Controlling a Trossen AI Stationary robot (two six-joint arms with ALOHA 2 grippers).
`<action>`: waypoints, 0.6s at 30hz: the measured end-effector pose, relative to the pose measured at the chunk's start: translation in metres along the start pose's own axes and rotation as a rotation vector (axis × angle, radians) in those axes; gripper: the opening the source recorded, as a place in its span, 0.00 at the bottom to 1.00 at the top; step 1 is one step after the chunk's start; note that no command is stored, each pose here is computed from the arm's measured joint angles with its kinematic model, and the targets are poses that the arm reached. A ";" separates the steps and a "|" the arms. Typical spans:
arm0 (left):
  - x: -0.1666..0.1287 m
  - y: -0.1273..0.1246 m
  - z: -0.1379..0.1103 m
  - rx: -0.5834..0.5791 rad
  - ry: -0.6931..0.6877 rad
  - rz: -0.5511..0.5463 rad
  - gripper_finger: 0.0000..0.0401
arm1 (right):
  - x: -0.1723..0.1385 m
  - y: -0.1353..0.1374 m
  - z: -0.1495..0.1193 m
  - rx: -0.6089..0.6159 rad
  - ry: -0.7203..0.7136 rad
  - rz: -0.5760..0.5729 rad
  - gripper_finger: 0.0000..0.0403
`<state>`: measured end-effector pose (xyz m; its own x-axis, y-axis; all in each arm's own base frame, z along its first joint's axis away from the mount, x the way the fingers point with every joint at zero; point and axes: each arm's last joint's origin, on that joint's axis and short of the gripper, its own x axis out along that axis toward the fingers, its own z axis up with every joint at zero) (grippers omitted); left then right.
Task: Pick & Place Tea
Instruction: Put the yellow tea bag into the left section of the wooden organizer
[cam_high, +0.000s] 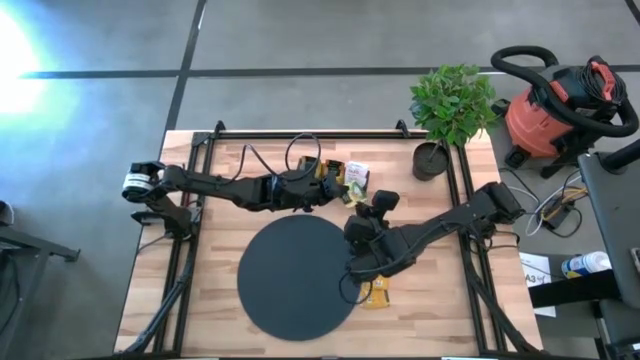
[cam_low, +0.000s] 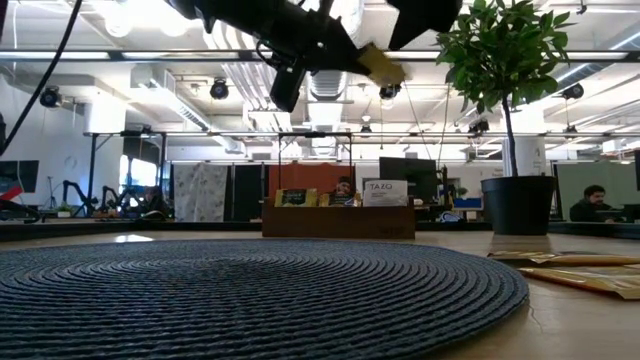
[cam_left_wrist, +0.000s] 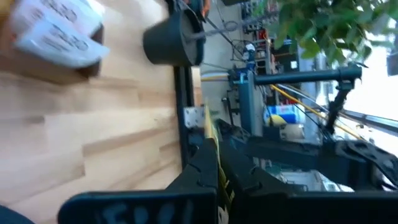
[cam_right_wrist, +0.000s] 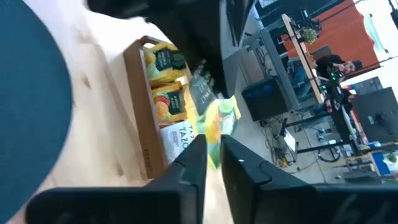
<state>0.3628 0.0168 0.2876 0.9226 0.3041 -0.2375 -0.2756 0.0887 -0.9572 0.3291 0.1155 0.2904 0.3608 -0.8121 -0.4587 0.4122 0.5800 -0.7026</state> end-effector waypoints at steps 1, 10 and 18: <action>0.000 0.001 0.001 0.004 -0.006 0.007 0.00 | -0.003 0.000 -0.001 0.002 -0.007 0.005 0.12; 0.004 0.007 0.016 0.081 -0.034 0.062 0.00 | -0.030 0.010 -0.009 0.059 -0.031 0.094 0.35; -0.020 0.010 0.046 0.432 0.040 0.285 0.00 | -0.057 0.019 -0.029 0.244 0.120 0.240 0.43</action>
<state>0.3292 0.0549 0.2903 0.8021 0.3371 -0.4929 -0.5957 0.3942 -0.6999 0.2921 0.1709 0.2879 0.3764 -0.6446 -0.6655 0.5206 0.7413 -0.4236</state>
